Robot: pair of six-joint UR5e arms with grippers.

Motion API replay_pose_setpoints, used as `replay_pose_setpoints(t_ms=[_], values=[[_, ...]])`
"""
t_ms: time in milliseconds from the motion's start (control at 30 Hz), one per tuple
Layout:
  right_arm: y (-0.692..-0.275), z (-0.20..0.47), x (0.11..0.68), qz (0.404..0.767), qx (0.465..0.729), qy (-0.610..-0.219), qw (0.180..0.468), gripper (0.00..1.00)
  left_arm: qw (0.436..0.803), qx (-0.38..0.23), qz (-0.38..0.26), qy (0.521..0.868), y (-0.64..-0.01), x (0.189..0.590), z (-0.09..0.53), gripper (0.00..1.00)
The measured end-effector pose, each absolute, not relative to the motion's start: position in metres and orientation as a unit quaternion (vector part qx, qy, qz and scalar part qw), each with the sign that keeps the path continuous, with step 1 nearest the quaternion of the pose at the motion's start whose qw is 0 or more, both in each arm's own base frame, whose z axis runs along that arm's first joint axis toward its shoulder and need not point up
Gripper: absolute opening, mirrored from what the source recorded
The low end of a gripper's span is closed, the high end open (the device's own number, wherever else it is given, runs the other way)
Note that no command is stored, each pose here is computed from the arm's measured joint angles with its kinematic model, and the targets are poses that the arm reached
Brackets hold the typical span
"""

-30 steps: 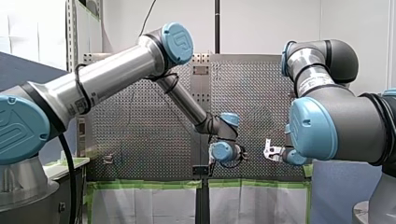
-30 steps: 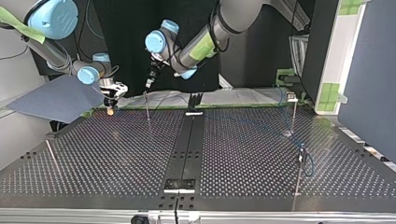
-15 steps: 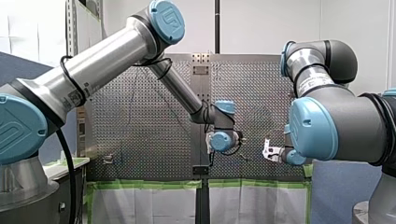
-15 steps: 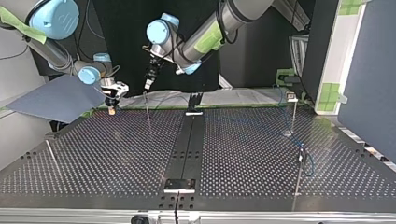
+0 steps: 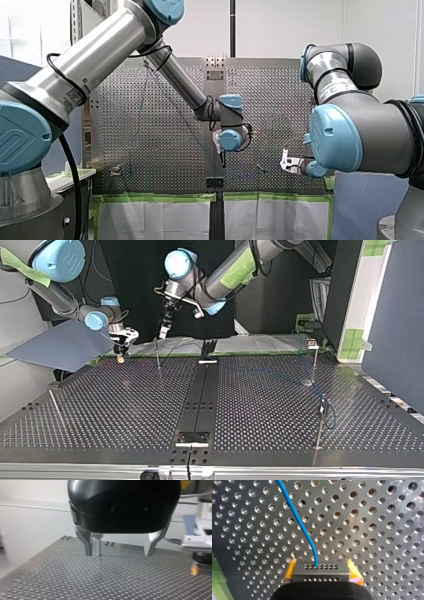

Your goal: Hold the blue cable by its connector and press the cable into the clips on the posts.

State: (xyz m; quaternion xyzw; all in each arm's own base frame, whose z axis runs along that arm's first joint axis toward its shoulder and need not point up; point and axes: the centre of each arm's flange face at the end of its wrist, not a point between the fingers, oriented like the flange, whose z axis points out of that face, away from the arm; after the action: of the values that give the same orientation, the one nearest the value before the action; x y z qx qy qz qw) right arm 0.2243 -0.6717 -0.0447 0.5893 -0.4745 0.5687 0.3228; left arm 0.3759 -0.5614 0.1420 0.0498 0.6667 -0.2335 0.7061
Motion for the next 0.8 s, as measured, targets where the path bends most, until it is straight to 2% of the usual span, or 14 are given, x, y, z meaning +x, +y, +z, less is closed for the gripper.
replay_pose_setpoints(t_ms=[500,800], values=[[-0.671,-0.046,0.227,0.57,0.59,-0.473,0.322,0.0,0.739,0.007,-0.256,0.623,-0.531,0.348,0.192,1.0],[-0.67,-0.046,0.23,0.571,0.591,-0.471,0.32,0.0,0.746,-0.008,-0.251,0.617,-0.506,0.331,0.212,1.0]])
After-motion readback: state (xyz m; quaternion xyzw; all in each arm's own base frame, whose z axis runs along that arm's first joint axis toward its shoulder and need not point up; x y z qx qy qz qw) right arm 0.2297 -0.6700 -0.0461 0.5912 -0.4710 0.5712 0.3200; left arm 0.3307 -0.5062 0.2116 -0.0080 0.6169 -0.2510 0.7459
